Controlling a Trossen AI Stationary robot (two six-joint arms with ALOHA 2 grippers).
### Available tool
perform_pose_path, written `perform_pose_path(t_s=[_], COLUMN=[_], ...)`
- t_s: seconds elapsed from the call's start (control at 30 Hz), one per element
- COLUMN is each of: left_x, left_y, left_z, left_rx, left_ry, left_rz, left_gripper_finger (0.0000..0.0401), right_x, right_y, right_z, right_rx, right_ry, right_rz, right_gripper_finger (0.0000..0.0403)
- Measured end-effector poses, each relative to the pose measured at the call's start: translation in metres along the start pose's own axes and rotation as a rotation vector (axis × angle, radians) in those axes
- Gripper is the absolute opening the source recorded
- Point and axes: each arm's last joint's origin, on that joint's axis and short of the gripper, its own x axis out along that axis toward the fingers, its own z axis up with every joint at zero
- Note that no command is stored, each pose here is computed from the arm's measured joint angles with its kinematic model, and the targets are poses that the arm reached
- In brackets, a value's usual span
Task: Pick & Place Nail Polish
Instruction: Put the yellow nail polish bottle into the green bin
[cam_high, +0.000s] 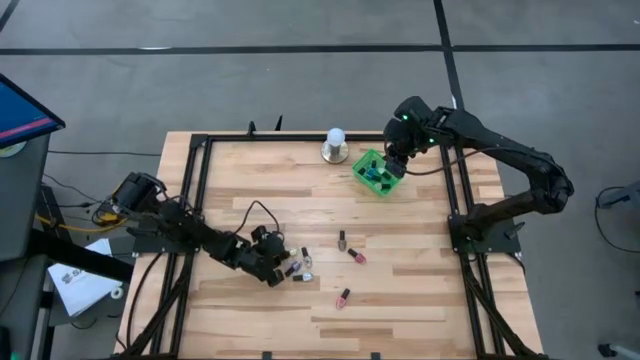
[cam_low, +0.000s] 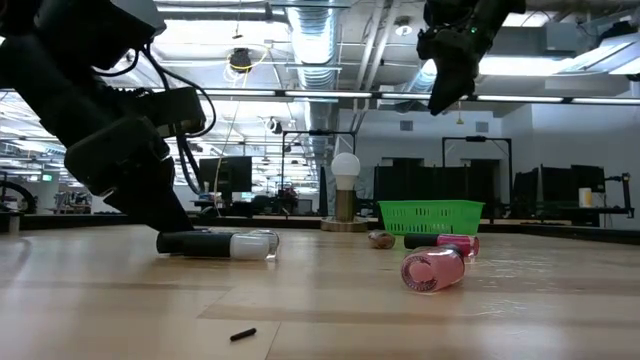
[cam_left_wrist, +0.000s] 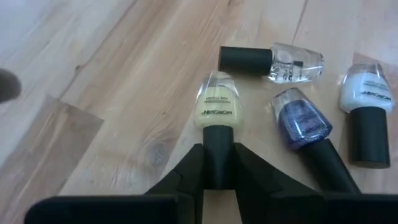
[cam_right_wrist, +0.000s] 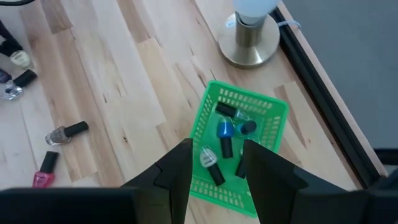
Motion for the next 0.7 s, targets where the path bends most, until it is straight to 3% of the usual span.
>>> perform_pose_path(t_s=[0.23,0.4,0.57,0.7], left_x=[-0.015,-0.038,-0.063,-0.084], left_y=[0.012,0.031,0.064,0.089], left_z=[0.015,0.050,0.084,0.106], left_rx=[-0.028,-0.081,-0.202,-0.317], left_ry=[-0.005,-0.157,-0.303,-0.397], left_rz=[-0.031,-0.065,-0.095,-0.266], left_gripper_finger=[0.0049,0.0049,0.0049,0.0049], right_x=[0.001,0.000,-0.003,-0.006], right_y=[0.015,0.031,0.053,0.072], right_z=[0.011,0.022,0.033,0.038], right_rx=[-0.012,-0.057,-0.228,-0.400], right_ry=[-0.093,-0.210,-0.329,-0.419], right_rz=[0.059,0.146,0.208,0.226], right_gripper_finger=[0.0138,0.0149,0.0170,0.0189])
